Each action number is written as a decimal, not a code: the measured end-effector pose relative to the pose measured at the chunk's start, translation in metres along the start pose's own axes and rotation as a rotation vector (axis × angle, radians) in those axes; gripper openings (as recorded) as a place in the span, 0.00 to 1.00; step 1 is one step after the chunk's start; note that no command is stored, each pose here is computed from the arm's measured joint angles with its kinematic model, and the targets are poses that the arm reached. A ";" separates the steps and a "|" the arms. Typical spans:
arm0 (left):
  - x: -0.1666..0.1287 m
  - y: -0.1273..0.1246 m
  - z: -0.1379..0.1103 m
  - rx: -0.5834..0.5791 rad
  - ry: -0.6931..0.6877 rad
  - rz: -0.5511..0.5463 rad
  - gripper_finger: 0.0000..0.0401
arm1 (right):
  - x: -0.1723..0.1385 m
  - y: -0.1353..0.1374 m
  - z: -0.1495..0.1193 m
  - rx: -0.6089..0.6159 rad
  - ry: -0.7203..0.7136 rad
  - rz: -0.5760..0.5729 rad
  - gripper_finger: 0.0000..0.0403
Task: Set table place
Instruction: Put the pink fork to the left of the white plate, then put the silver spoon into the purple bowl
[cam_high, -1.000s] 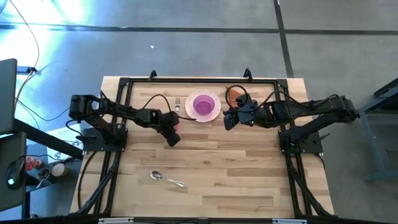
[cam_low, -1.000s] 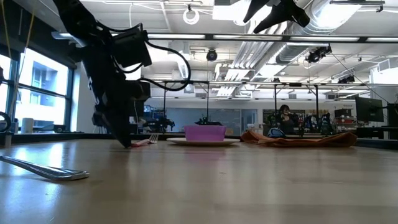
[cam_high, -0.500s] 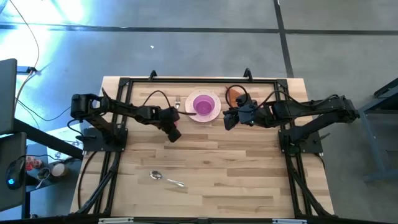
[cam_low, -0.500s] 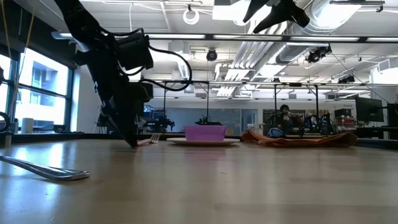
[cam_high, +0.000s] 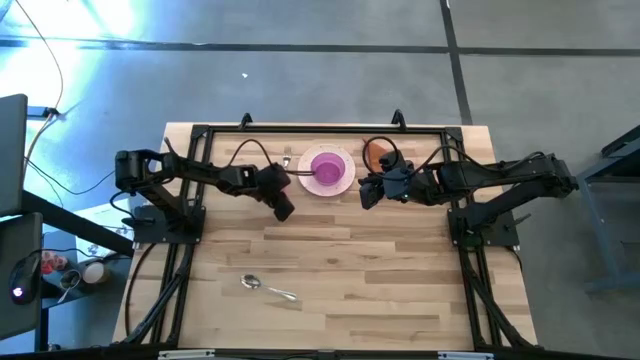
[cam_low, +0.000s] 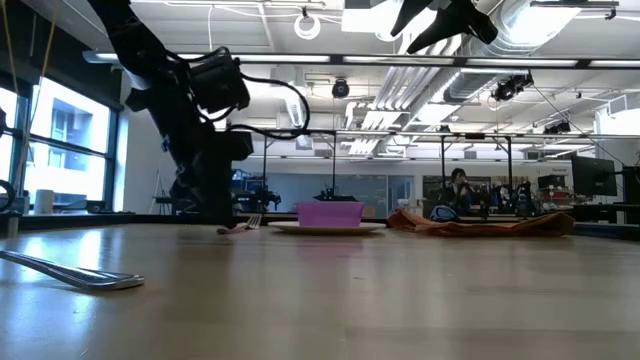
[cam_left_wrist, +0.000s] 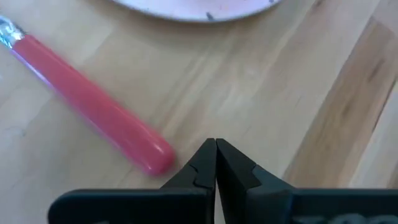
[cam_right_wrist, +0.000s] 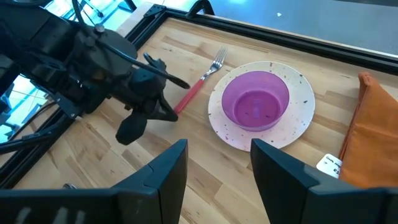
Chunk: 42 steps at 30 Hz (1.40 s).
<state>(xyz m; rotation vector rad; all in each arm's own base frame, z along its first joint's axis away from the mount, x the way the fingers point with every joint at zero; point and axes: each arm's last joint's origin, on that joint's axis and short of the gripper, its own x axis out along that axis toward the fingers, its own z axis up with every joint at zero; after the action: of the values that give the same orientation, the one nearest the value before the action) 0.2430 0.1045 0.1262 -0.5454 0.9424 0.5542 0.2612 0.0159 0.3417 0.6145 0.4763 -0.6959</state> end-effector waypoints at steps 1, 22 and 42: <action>0.000 0.000 0.001 -0.001 -0.007 -0.003 0.00 | 0.000 0.000 0.000 0.000 0.000 0.000 0.41; -0.115 -0.069 -0.038 0.167 0.096 -0.122 0.00 | 0.000 0.001 -0.001 -0.074 0.043 0.031 0.41; -0.105 -0.089 -0.129 -0.240 0.447 -0.280 0.64 | -0.005 0.007 -0.010 -0.208 0.093 0.094 0.41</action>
<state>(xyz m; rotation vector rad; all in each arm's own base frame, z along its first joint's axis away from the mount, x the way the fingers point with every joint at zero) 0.1753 -0.0652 0.1714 -1.0288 1.2020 0.2950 0.2606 0.0294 0.3401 0.4716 0.5944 -0.5224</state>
